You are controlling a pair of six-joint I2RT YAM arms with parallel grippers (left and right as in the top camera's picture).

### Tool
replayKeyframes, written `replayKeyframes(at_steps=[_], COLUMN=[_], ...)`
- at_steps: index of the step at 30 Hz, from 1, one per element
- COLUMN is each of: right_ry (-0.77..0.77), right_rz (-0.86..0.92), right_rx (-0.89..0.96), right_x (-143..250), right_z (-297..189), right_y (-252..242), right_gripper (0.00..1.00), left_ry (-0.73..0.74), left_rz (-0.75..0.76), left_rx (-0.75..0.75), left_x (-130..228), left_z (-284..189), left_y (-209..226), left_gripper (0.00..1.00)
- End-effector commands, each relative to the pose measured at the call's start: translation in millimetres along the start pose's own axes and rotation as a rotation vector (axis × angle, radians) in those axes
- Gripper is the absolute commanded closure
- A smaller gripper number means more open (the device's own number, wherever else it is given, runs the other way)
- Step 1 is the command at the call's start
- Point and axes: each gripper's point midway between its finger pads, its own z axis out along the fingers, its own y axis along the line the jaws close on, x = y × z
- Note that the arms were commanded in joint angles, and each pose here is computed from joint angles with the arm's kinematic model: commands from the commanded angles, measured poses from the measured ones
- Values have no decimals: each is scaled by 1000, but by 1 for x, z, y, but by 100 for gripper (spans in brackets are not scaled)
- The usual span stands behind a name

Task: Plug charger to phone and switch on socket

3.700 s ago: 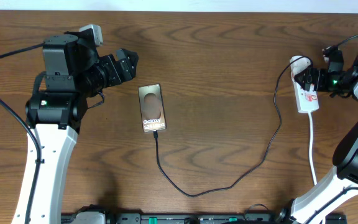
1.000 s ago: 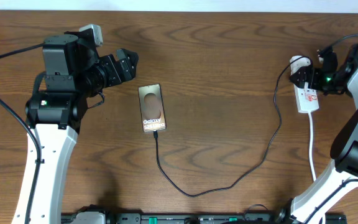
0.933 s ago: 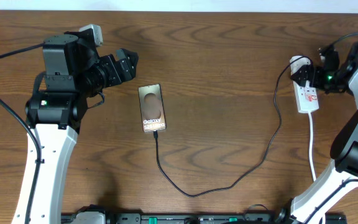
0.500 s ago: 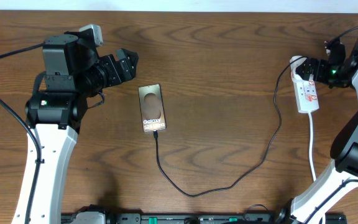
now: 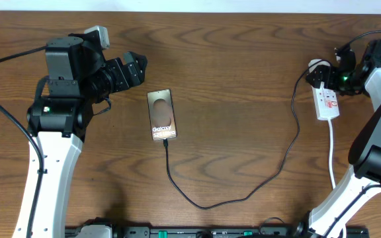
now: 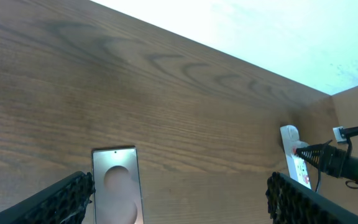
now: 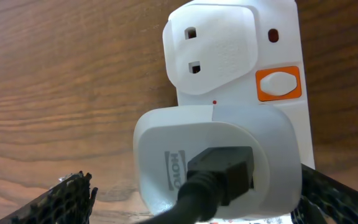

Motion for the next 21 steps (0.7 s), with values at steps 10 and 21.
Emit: replayKeyframes(at_steps=[10, 21], right_ry=[61, 16], right_rz=[3, 14], right_rx=[-40, -2], right_x=[18, -3], right_z=[16, -5], right_y=[21, 3], right_gripper=[5, 4], left_ry=[4, 4], left_rz=[-1, -1], left_rx=[-19, -19], left_x=[2, 2], left_z=[-2, -2], left_y=[4, 4], left_gripper=[9, 9])
